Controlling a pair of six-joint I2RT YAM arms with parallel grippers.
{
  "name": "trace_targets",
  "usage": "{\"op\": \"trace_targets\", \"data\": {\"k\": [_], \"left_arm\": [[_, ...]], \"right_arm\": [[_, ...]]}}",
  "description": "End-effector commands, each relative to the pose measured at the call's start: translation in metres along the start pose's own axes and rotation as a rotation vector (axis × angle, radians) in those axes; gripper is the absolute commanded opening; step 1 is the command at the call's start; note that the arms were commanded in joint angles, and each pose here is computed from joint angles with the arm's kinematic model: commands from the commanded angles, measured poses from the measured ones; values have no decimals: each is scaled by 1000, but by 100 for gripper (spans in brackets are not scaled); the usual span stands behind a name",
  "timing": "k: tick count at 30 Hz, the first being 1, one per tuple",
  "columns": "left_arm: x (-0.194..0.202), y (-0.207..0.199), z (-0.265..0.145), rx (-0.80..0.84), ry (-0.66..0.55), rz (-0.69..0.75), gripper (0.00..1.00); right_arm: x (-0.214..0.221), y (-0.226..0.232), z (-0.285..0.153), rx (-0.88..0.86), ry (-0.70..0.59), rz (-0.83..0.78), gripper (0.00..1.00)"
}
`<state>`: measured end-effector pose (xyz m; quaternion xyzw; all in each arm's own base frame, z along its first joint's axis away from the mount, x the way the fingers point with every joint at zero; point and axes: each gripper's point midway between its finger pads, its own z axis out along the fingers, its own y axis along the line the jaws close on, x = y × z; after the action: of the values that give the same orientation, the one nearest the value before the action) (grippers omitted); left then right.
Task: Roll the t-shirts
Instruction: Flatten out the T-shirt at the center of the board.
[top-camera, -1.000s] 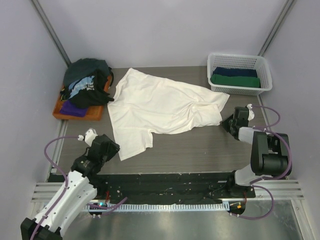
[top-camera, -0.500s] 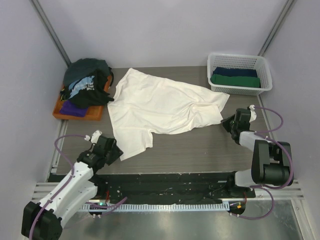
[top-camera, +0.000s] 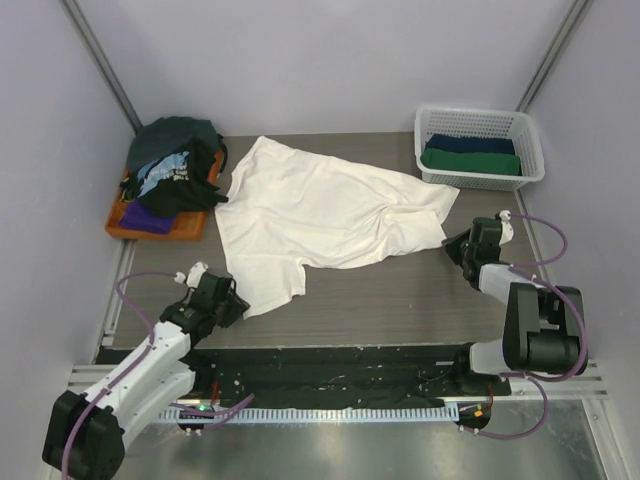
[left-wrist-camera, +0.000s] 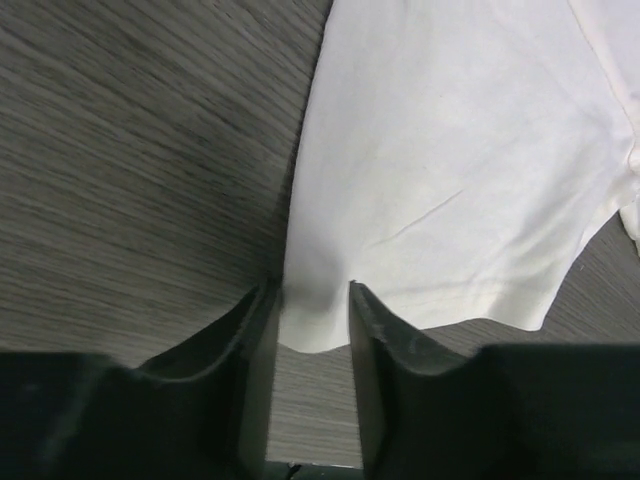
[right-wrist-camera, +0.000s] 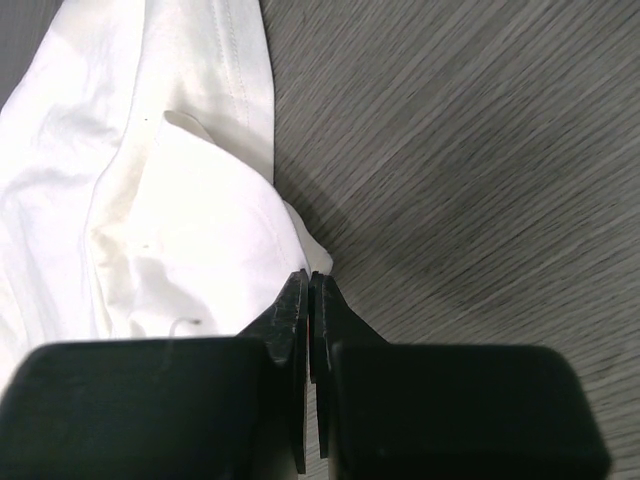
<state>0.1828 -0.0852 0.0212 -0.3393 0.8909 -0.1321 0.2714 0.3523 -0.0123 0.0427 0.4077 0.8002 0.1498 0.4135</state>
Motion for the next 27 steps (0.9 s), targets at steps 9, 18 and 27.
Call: {"op": "trace_targets", "data": {"k": [9,18,27], "left_arm": [[-25,-17,-16,82,-109,54,0],[-87,-72,-89,171,-264,132,0],[-132,-116,-117,206,-355,179,0]], "right_arm": [[-31,14,-24,-30,-123,-12,2],[-4,-11,-54,100,35,-57,3],[-53,64,-32,-1,53,-50,8]]}}
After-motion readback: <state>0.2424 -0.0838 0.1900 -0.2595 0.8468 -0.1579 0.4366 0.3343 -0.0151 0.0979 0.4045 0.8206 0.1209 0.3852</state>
